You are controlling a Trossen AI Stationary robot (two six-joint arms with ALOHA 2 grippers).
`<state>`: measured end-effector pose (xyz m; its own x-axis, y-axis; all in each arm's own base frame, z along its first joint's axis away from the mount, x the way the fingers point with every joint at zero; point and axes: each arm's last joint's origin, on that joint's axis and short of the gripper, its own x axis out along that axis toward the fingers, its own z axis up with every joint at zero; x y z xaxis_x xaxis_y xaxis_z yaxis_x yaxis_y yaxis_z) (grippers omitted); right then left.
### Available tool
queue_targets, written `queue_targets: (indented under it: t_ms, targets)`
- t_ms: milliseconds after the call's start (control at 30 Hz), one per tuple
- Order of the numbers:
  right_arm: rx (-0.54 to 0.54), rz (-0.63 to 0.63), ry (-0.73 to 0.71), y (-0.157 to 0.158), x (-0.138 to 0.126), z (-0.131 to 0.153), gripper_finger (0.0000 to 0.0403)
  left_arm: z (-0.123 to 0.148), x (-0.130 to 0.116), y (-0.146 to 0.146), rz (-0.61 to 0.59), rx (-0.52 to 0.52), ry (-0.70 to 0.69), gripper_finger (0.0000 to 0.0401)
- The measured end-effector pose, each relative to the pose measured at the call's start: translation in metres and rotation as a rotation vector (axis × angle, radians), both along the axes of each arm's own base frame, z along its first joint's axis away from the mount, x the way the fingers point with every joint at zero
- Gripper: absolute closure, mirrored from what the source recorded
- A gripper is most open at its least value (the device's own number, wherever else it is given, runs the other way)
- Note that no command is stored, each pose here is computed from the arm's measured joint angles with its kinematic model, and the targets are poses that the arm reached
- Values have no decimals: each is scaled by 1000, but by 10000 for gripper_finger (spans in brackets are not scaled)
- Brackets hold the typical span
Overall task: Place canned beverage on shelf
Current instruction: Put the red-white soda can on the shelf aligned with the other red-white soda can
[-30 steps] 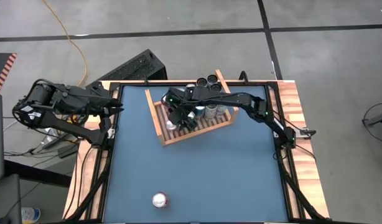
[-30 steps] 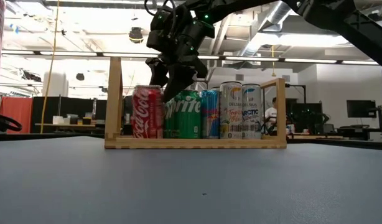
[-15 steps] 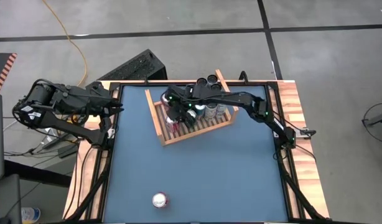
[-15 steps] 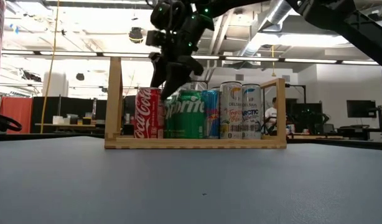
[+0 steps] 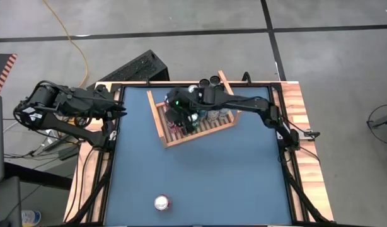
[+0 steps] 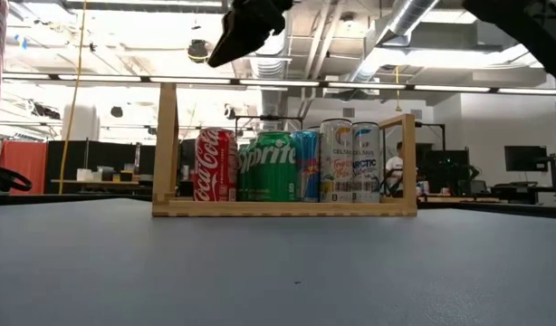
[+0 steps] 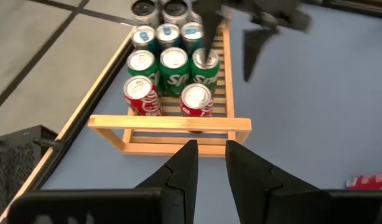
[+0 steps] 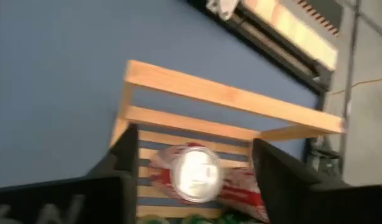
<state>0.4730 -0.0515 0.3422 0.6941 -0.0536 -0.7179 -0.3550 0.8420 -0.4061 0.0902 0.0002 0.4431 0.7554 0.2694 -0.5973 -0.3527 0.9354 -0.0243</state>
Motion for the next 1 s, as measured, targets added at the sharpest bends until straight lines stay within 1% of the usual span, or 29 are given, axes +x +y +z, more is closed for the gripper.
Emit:
queue_targets:
  t_ms: [67, 133, 233, 267, 300, 367, 433, 500, 600, 700, 800, 833, 900, 1000]
  targets:
    - [1, 5, 16, 14, 2, -4, 230, 0, 0, 1, 35, -8, -10, 330]
    - [-27, 7, 27, 28, 6, -9, 284, -3, 3, 1, 56, -14, -13, 333]
    - [-44, -10, 44, 46, 6, -11, 368, -19, 13, -1, 25, -2, 49, 351]
    - [-41, -20, 52, 50, 3, -9, 385, -26, 17, -2, 17, 1, 69, 362]
    - [-44, -34, 65, 55, -2, -5, 392, -35, 24, -3, 7, -1, 85, 375]
    - [-65, -82, 61, 64, -16, 12, 389, -52, 39, -5, -10, -5, 91, 394]
    - [-88, -147, 36, 75, -41, 39, 391, -67, 59, -9, -36, 11, 62, 398]
    - [-83, -208, -27, 85, -67, 69, 398, -79, 77, -12, -52, 25, 24, 400]
    - [-59, -287, -103, 97, -102, 101, 400, -95, 107, -15, -72, 55, 41, 401]
    - [-52, -367, -167, 102, -131, 123, 401, -114, 139, -19, -93, 93, 140, 401]
    - [-23, -415, -222, 102, -156, 141, 402, -121, 168, -20, -105, 116, 195, 401]
    - [-10, -426, -239, 101, -164, 147, 402, -125, 176, -19, -99, 115, 232, 401]
    - [7, -429, -243, 102, -176, 152, 403, -135, 194, -15, -103, 100, 331, 401]
    - [2, -417, -222, 105, -186, 154, 403, -140, 218, -11, -137, 113, 438, 401]
